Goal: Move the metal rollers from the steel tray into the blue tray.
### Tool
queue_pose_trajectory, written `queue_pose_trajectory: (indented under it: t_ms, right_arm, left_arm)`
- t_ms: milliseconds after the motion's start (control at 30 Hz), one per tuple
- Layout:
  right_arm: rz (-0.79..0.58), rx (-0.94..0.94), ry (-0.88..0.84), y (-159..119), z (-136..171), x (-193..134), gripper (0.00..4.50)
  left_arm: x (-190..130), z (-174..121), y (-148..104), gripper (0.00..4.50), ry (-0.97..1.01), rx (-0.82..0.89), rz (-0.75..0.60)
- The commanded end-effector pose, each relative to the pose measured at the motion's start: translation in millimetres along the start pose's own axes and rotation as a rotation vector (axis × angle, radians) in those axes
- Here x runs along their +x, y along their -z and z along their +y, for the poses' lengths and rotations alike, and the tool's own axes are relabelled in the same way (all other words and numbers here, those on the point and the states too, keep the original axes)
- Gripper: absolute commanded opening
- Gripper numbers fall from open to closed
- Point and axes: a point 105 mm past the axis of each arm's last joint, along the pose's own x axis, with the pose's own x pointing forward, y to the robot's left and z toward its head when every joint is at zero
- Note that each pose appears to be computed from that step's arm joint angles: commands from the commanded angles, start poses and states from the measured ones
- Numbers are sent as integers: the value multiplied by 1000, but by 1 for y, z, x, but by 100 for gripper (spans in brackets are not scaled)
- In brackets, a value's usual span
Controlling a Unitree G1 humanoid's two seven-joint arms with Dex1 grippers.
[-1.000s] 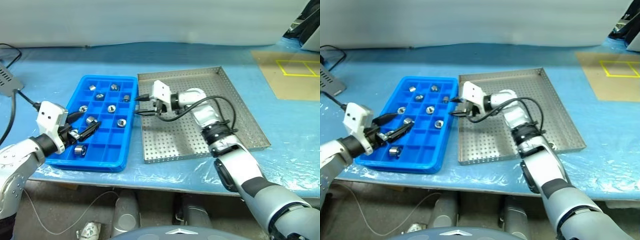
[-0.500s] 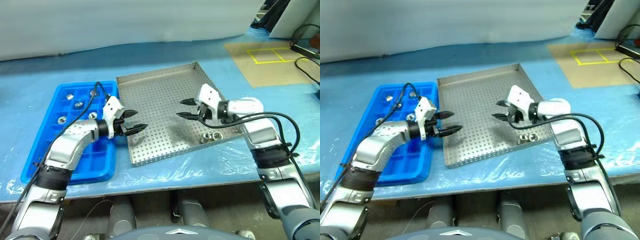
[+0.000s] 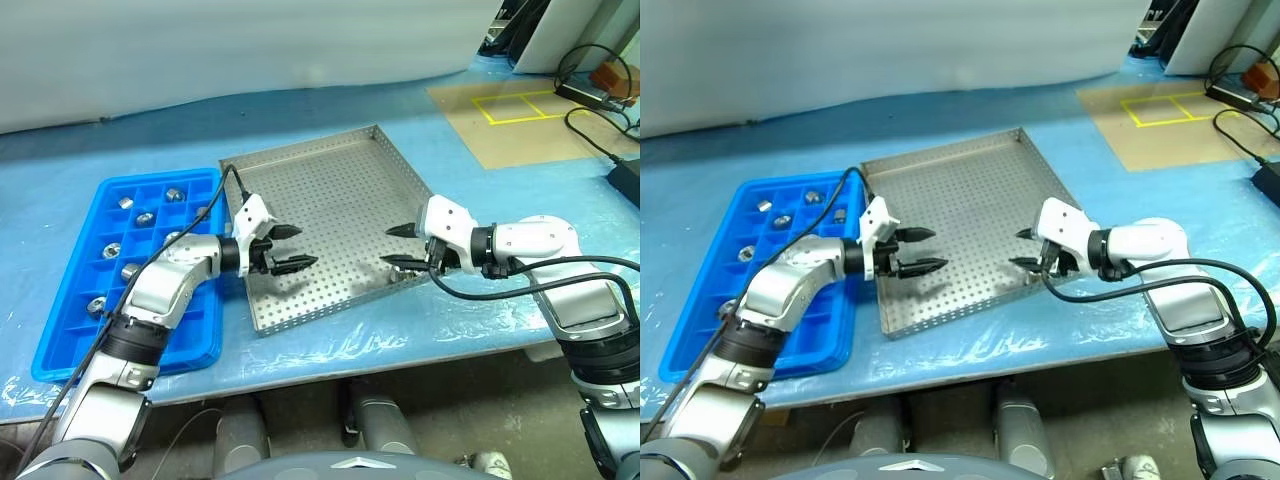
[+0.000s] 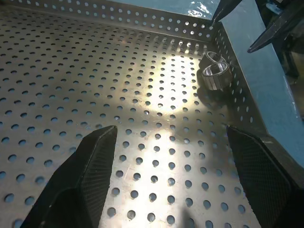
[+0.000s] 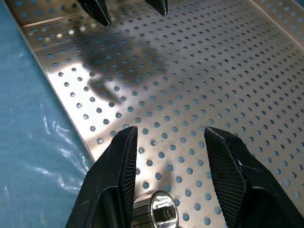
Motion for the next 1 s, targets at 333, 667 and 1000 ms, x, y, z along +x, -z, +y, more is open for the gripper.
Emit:
queue_pose_trajectory:
  t_ms: [333, 667, 1000]
  right_arm:
    - [108, -42, -40, 36, -27, -7, 232]
    - [153, -25, -124, 52, -13, -9, 232]
    - [189, 7, -113, 73, -10, -4, 232]
  left_arm:
    - [-17, -16, -7, 389, -88, -13, -21]
    - [-20, -16, -3, 389, -119, -33, -15]
    - [-18, -14, 3, 389, -126, -32, -13]
